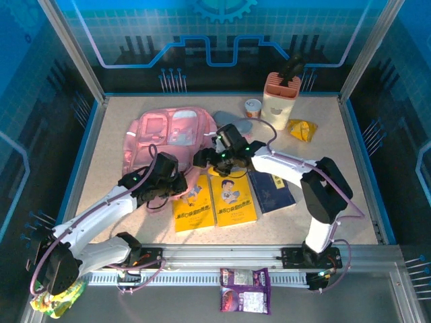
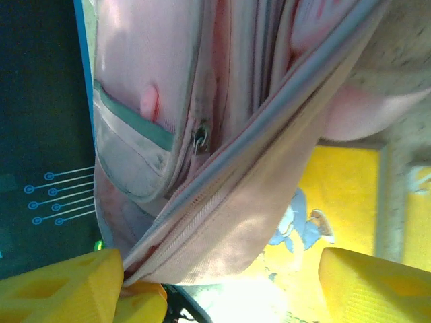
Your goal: Pack the student bag
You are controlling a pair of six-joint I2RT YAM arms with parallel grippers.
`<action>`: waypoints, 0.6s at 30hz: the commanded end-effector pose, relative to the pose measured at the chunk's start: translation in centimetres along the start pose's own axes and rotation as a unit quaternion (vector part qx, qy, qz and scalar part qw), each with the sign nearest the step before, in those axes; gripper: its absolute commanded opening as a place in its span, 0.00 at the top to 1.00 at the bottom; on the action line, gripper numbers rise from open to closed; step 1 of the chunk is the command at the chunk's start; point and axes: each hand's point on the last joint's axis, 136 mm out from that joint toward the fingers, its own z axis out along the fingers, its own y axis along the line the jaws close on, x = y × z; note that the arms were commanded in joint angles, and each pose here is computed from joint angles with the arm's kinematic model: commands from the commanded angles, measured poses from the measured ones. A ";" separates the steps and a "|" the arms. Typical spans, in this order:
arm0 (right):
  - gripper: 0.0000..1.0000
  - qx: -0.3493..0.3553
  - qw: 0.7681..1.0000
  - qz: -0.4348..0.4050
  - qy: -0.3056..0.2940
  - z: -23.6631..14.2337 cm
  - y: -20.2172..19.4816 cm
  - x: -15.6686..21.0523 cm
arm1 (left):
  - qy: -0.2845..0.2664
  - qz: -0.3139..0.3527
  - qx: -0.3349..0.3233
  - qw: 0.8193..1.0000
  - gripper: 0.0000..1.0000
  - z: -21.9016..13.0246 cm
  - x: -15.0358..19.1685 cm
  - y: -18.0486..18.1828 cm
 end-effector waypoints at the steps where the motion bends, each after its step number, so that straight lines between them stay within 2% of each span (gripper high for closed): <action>1: 0.27 -0.018 0.999 0.041 -0.012 1.9 0.8 -0.4 | -0.021 0.000 0.047 0.999 1.00 -1.1 -1.5 -2.7; 7: 0.39 -0.006 0.999 0.042 -0.017 3.9 0.5 -1.4 | -0.011 0.005 0.052 0.999 1.00 -1.1 -1.3 -3.2; 15: 0.92 0.029 0.999 -0.017 -0.034 4.0 -0.1 -3.8 | 0.005 0.006 0.032 0.999 1.00 -1.3 -0.1 -1.9; 18: 0.99 0.030 0.997 -0.058 -0.046 3.6 0.3 -5.1 | 0.008 -0.004 0.027 1.000 1.00 -1.8 0.6 -1.0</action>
